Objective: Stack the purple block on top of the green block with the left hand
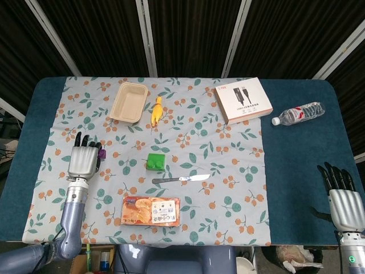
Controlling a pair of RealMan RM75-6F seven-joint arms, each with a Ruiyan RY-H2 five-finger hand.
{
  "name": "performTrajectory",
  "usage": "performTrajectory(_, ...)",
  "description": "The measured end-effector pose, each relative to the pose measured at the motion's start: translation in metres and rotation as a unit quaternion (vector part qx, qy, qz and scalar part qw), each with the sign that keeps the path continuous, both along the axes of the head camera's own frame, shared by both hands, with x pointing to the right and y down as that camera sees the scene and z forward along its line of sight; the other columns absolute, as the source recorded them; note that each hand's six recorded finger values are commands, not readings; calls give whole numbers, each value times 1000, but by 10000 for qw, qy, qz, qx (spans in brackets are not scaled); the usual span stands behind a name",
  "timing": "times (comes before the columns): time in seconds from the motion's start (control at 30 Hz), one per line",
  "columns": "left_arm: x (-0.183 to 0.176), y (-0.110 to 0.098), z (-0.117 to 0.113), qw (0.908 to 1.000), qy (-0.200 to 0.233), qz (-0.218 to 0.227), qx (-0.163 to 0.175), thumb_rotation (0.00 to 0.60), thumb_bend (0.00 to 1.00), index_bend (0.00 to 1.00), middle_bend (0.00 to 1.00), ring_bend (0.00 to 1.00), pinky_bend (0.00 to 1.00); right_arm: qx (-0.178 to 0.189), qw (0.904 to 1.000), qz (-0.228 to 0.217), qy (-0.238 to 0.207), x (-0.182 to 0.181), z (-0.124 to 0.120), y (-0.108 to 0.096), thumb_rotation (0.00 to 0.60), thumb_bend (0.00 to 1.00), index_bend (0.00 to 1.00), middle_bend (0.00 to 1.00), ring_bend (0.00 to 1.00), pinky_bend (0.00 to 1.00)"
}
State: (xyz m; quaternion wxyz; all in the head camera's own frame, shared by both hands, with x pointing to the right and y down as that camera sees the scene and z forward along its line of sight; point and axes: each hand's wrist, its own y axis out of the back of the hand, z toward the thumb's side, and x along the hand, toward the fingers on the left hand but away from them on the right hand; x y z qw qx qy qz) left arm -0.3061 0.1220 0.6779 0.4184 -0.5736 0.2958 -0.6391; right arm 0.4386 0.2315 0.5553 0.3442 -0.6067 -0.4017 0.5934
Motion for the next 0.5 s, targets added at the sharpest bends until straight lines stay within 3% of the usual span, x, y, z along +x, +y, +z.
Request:
performTrajectory(0.2,15,-7,-8,9997,190,129,-63,600,493,414,386,136,51,-12,10000,-8,-1,-1,1,0,600,81,79,9,0,0)
performTrajectory(0.5,60,-4,0,9978,520,262,-303,600,493,413,380,136,51,22,10000,-12,-50,-1,-2,-1,600,82,79,9,0,0)
